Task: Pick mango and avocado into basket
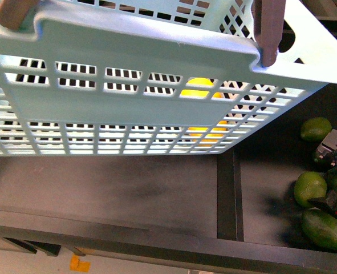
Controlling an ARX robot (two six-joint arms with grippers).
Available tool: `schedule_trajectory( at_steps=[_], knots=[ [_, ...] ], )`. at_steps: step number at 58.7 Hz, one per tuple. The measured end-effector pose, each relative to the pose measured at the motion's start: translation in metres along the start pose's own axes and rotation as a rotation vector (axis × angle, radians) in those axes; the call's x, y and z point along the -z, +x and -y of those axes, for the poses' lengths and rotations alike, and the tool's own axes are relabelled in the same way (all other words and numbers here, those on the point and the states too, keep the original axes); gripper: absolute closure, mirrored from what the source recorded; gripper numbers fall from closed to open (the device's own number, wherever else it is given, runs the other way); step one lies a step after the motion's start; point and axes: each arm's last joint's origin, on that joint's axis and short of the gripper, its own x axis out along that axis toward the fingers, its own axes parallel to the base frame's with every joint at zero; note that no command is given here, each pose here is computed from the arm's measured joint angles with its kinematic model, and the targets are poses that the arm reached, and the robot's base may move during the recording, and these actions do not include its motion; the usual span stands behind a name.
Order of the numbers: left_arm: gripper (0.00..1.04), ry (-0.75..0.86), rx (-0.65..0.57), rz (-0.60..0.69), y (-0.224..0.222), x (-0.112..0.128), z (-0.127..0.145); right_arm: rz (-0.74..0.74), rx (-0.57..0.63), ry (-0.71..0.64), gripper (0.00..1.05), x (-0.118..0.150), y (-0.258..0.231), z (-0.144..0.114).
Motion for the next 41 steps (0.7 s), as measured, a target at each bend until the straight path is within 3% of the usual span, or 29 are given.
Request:
schedule_trajectory(
  at_steps=[41],
  knots=[
    [0.78, -0.001, 0.001, -0.002, 0.000, 0.000, 0.000, -0.036, -0.019, 0.053, 0.10, -0.008, 0.039, 0.004]
  ],
)
